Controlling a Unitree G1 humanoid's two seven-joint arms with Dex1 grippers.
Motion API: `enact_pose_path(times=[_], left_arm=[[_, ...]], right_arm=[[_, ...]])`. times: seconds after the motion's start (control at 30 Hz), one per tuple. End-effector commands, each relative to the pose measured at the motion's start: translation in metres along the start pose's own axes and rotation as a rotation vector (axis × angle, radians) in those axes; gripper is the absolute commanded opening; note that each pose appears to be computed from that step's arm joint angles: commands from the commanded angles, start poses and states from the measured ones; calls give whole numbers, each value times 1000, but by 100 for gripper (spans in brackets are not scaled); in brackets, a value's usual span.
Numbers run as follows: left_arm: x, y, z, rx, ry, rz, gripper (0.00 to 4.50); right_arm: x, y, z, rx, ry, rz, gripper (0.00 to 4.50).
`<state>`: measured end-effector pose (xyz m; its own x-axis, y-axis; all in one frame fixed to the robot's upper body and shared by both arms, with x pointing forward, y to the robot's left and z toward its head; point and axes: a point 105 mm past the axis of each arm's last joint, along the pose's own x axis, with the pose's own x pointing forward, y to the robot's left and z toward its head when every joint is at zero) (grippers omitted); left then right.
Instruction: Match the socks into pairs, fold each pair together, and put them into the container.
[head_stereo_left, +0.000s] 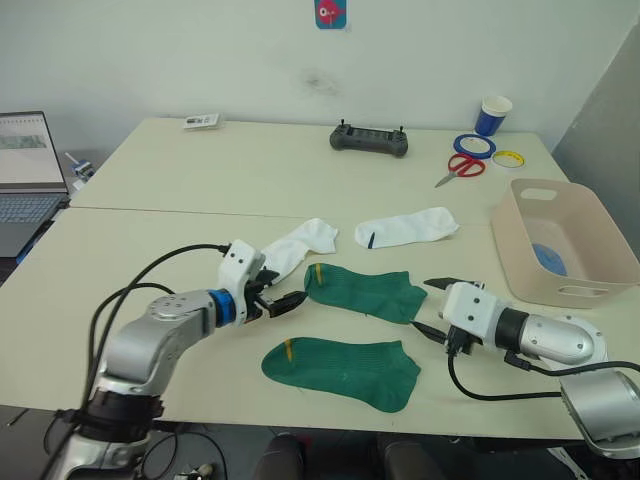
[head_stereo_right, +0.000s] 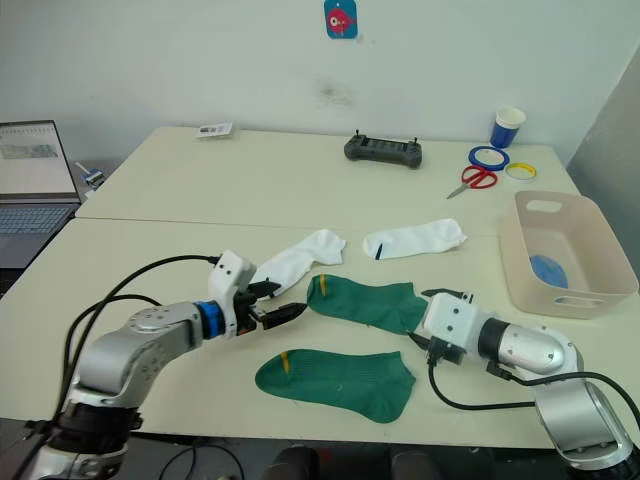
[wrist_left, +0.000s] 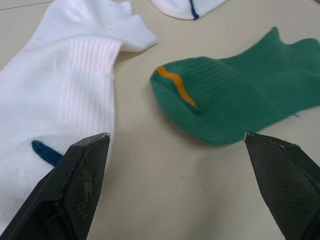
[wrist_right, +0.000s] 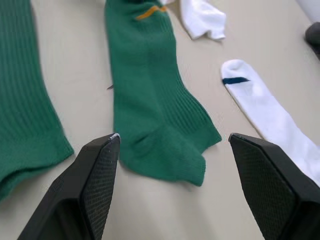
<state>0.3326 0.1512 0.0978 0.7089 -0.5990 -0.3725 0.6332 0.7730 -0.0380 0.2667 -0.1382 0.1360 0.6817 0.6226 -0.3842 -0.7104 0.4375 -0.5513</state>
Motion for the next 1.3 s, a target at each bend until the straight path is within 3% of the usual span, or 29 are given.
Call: enact_pose_path(times=[0.03, 0.3, 0.43, 0.6, 0.7, 1.0, 1.3], left_arm=[[10, 1, 8, 36, -24, 26, 391], [20, -13, 7, 22, -1, -52, 140], [21, -18, 6, 19, 1, -71, 9], [19, -21, 3, 18, 3, -82, 4], [16, -22, 4, 12, -12, -87, 0], [-6, -21, 1, 11, -63, -99, 0], [-25, -11, -7, -24, -38, -64, 0]], right_arm=[[-5, -9, 10, 29, -35, -83, 380], [2, -34, -7, 332, -23, -316, 380], [13, -32, -24, 498, 8, -365, 380], [39, -12, -41, 673, 33, -322, 380], [46, 1, -45, 726, 48, -267, 320], [45, 5, -24, 699, -32, -207, 9], [38, 18, -10, 716, -35, -157, 4]])
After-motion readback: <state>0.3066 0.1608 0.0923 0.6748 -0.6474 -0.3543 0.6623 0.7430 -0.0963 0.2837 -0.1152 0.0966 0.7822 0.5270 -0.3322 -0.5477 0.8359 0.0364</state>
